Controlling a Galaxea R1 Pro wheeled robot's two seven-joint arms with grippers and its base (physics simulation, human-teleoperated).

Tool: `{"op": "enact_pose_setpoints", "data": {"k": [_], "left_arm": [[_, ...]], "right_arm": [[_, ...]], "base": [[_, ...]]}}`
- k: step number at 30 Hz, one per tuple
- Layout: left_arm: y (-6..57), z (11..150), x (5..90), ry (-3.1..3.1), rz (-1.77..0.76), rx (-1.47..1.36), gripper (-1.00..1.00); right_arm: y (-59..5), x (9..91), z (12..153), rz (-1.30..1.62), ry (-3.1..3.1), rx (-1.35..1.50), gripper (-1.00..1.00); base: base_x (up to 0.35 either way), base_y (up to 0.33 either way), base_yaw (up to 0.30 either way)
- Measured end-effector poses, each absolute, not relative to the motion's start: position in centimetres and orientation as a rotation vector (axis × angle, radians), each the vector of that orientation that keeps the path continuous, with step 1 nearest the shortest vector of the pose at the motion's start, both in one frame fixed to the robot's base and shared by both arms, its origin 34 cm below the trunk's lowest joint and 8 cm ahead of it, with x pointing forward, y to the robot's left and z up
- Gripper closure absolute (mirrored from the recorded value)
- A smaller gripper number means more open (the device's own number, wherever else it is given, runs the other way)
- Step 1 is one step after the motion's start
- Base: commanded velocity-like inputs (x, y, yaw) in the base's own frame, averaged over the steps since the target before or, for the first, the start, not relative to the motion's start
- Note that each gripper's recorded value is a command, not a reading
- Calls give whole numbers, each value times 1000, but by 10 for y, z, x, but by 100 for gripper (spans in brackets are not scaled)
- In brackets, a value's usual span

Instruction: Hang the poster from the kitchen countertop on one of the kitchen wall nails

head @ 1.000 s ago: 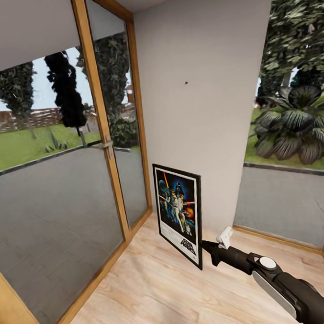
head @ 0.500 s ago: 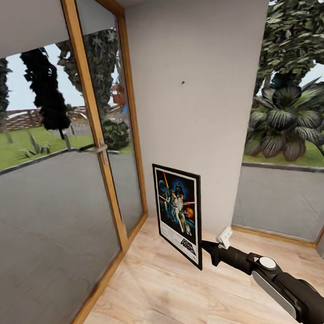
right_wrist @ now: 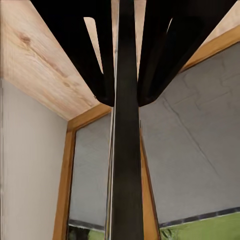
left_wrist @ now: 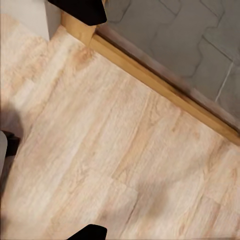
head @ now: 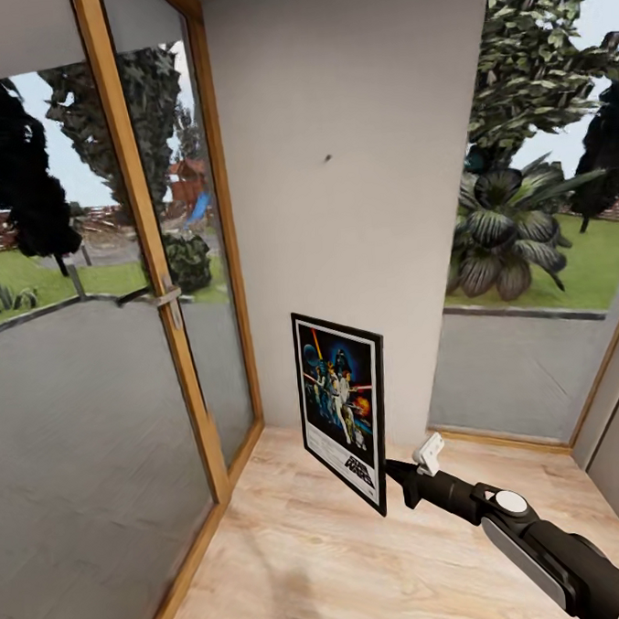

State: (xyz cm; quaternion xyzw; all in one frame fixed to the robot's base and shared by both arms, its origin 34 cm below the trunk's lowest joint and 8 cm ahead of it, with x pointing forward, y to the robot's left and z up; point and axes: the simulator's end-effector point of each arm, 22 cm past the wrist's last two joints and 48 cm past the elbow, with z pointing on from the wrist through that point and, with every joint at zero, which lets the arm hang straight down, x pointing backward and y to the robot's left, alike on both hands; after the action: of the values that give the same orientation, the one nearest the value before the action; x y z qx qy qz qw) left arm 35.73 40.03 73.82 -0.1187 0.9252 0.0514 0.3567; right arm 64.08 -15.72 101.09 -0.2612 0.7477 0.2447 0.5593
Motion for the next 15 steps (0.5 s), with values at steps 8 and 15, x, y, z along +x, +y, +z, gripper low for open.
{"op": "enact_pose_setpoints", "data": {"k": [8,15], "left_arm": [[400,738,357,2389,133,-306,-100],[400,738,357,2388,133,-306,-100]], "right_arm": [[-157,641,1011,577,1763,-616,100],[-157,641,1011,577,1763,-616,100]], "base": [[187,316,-286],[194,290,-299]]}}
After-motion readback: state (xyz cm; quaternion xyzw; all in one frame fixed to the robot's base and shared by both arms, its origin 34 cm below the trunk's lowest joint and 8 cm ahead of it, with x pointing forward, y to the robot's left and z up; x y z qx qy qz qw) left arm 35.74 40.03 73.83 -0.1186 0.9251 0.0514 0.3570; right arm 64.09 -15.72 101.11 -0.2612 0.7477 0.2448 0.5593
